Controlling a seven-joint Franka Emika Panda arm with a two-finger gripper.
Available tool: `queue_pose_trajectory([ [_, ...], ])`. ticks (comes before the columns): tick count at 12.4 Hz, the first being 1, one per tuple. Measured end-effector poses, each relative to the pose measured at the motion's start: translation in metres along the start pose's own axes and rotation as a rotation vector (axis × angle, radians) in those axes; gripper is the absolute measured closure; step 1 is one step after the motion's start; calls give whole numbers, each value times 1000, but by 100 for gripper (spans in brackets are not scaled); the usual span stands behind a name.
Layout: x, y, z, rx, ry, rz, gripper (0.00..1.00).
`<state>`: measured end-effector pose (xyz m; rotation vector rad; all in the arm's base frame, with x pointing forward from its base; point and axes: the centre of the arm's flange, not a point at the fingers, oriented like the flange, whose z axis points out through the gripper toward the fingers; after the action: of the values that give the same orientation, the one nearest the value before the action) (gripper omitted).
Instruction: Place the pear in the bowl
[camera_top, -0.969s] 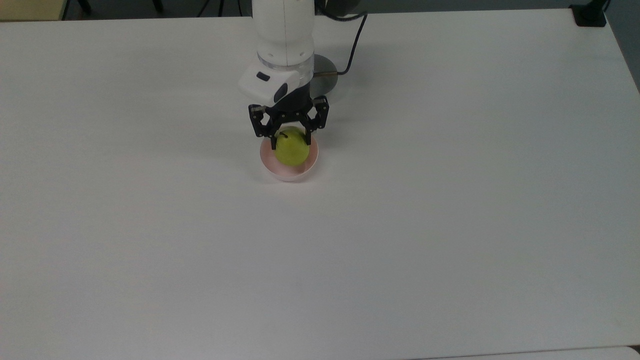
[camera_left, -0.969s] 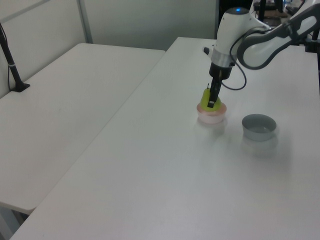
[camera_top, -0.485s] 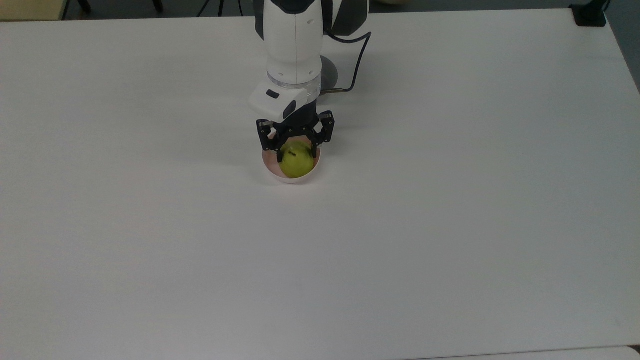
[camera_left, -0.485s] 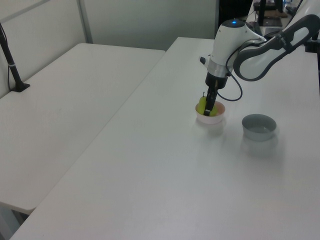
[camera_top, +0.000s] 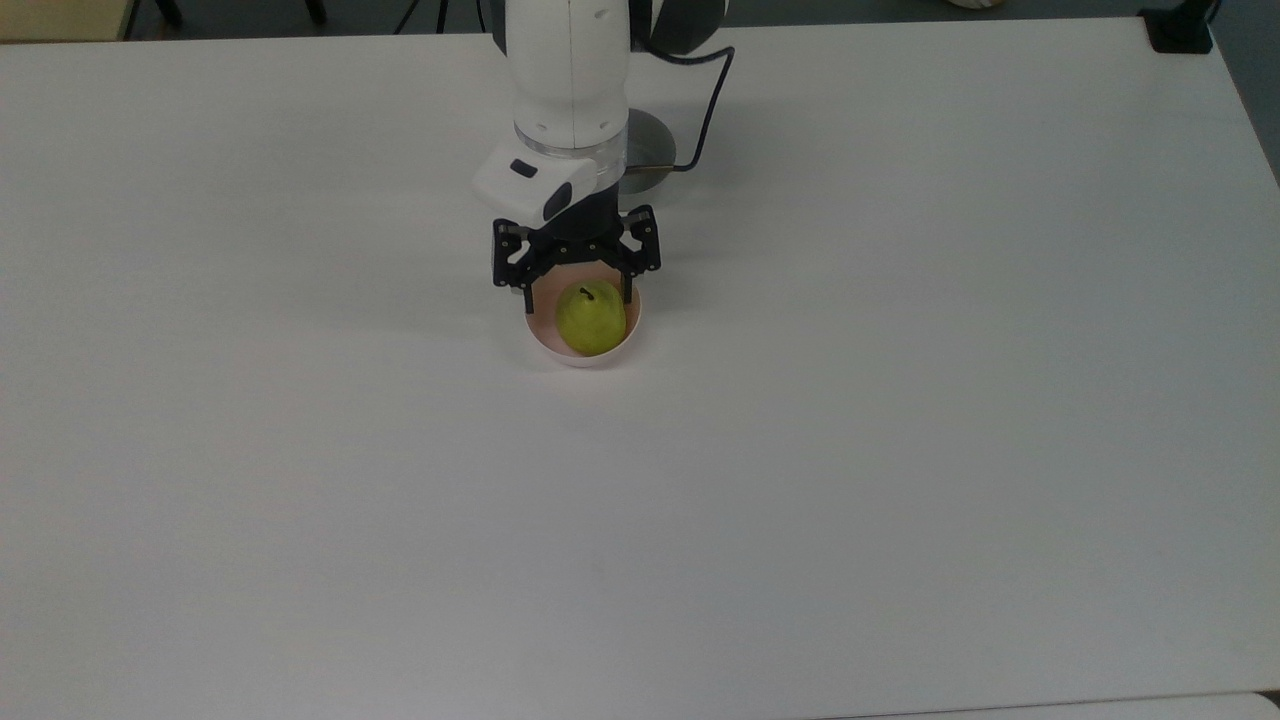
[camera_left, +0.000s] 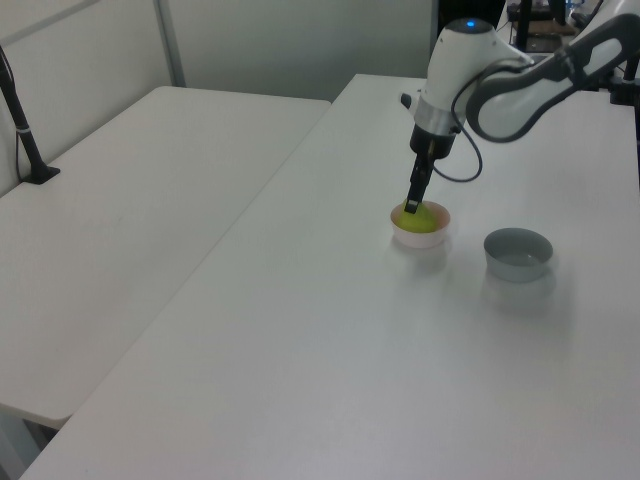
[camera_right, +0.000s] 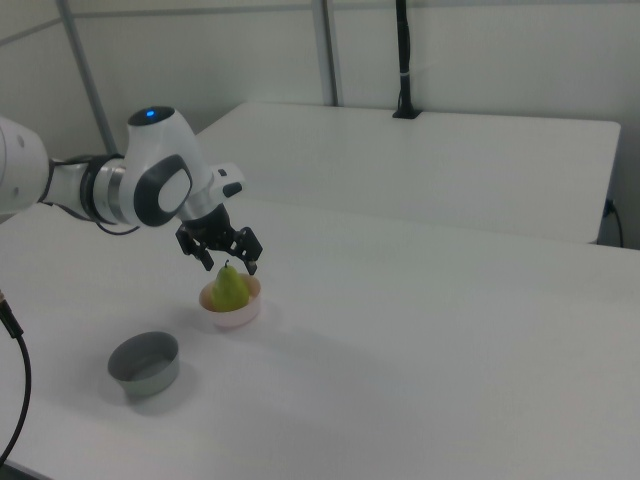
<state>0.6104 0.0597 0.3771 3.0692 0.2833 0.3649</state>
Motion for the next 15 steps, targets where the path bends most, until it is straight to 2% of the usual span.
queue_pose_trajectory([
  [5,18,40,-92,-1,-194,82,0],
  [8,6,75,-164,-4,-273,179,0],
  [12,-27,102,-230,2,-297,245,0],
  [15,-25,103,-242,38,-237,221,0],
])
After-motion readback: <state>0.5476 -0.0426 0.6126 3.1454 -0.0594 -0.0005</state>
